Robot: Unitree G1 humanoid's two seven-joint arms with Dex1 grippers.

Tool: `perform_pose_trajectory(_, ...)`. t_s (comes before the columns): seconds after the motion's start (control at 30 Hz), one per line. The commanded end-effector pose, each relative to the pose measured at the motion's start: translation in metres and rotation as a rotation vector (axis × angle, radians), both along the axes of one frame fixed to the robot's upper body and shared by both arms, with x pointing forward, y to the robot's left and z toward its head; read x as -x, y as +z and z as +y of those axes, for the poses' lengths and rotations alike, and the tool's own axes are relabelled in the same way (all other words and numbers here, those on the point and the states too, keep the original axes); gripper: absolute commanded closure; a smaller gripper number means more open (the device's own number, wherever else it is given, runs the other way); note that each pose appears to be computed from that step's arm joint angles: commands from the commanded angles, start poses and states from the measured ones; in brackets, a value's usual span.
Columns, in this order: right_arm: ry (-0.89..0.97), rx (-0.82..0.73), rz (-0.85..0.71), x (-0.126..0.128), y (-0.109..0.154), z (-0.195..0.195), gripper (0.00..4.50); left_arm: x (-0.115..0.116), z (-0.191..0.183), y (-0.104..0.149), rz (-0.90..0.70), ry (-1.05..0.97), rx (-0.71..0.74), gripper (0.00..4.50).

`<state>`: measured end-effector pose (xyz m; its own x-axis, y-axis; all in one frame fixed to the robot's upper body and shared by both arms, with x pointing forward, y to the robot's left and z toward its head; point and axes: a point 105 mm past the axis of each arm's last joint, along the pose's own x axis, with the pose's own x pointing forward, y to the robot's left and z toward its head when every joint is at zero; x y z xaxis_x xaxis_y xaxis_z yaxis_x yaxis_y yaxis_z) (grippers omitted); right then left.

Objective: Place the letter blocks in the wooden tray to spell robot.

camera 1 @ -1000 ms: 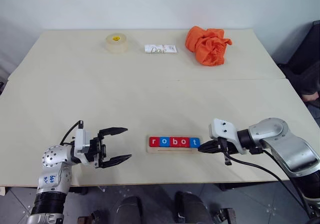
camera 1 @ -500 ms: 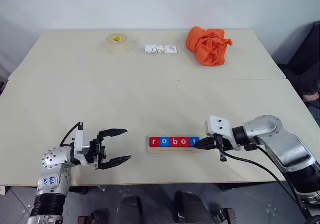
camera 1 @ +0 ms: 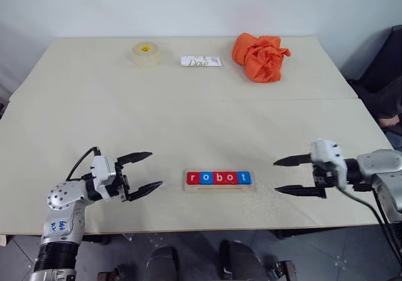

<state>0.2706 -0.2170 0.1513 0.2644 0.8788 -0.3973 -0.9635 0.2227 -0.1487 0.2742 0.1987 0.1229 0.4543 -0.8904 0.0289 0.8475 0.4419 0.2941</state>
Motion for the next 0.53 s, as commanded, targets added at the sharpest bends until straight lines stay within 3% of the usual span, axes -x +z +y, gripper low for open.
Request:
perform_pose_trajectory(0.03, 0.012, -0.031, -0.036, -0.001, 0.01, -0.012, 0.01, 0.002, 0.012, 0.019, -0.065, 0.011, -0.003, 0.0)
perform_pose_trajectory(0.27, 0.006, -0.052, -0.03, -0.006, 0.012, -0.028, 0.01, 0.009, 0.034, 0.023, -0.07, 0.046, -0.029, 0.0)
perform_pose_trajectory(0.53, 0.013, -0.069, -0.061, -0.017, 0.024, -0.028, 0.01, 0.008, 0.034, 0.033, -0.126, 0.052, 0.02, 0.0)
